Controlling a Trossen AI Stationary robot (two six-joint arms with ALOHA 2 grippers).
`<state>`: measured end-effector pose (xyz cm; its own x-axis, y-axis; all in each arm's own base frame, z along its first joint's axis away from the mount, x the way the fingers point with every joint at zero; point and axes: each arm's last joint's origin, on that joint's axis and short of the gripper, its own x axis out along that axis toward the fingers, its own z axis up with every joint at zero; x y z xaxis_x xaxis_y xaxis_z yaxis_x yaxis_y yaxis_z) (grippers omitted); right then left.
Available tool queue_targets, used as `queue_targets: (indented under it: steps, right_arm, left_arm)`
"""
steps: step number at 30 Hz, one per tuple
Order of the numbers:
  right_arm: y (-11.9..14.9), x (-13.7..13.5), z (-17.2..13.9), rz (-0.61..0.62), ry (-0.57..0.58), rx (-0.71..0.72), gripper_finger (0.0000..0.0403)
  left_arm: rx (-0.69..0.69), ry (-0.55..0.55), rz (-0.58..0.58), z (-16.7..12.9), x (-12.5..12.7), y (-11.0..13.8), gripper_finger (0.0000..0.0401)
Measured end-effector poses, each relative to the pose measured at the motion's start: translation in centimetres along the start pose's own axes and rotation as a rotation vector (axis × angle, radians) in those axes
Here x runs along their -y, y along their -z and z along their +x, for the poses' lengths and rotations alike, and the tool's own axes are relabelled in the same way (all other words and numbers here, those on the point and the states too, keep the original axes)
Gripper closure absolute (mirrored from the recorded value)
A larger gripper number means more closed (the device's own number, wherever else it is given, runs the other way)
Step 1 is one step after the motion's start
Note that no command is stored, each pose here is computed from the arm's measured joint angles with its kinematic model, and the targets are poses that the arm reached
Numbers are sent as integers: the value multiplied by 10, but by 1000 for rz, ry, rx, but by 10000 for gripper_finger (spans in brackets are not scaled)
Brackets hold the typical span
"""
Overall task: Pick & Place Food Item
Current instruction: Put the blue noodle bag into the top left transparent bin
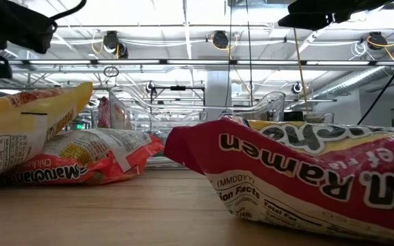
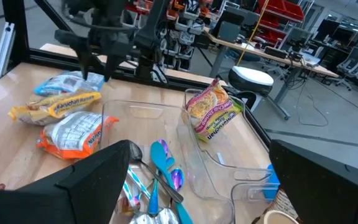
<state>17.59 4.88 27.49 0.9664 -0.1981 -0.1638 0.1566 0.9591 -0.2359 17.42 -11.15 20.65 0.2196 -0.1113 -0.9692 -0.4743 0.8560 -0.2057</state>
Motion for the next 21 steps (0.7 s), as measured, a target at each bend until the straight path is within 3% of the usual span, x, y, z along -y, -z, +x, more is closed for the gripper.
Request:
queue_targets:
  steps: [21]
  right_arm:
    - [0,0,0,0,-2,0,23]
  left_arm:
    - [-133,-141,82,41,8,0,158]
